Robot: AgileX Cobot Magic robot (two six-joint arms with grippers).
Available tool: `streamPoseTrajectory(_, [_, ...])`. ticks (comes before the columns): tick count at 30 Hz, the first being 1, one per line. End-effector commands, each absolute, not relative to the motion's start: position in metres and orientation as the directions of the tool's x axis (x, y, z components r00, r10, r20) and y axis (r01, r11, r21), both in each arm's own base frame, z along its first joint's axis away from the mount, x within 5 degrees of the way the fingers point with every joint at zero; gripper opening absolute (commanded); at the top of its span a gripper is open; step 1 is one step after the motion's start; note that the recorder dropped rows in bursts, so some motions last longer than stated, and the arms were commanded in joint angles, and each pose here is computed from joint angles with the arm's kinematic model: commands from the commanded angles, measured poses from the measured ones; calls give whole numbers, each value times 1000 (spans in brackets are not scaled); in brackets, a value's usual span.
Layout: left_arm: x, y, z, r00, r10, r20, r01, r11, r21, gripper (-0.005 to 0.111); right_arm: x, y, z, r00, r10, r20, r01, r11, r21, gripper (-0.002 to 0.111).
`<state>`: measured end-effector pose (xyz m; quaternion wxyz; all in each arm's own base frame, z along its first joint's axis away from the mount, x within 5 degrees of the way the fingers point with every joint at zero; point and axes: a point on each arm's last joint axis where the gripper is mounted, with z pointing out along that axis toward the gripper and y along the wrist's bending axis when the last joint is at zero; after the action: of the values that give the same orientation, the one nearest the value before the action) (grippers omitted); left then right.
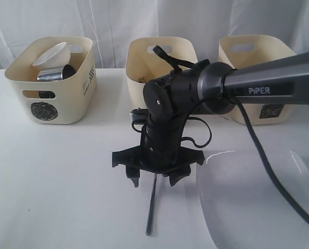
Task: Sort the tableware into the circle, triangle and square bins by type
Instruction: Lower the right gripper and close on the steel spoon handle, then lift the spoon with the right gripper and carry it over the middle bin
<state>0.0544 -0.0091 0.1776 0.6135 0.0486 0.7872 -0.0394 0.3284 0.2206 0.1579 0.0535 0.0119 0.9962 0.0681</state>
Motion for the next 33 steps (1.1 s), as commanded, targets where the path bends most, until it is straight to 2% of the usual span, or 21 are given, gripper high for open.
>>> streamPoseTrajectory(1, [54,-9,176,-246,21,-969,127,992,-10,42,330,221,155,-994,46,-98,34,992,121,68])
streamPoseTrajectory(5, [54,-9,176,-246,21,-969,127,992,-10,42,330,222,149,-996,45,-83,35,993,111,68])
streamPoseTrajectory(15, [54,-9,176,-241,54,-969,135,991,21,42,329,225,136,-998,45,-49,40,994,101,55])
streamPoseTrajectory(18, [54,-9,176,-241,54,-969,135,991,21,42,329,225,136,-998,45,-52,39,994,103,47])
streamPoseTrajectory(28, [54,-9,176,-241,54,-969,135,991,21,42,332,227,136,-996,37,-80,27,992,121,5])
streamPoseTrajectory(30, [54,-9,176,-241,54,-969,135,991,21,42,332,227,137,-996,20,-82,10,992,122,0])
streamPoseTrajectory(33, [54,-9,176,-241,54,-969,135,991,21,42,331,227,140,-996,-6,-92,-17,992,125,0])
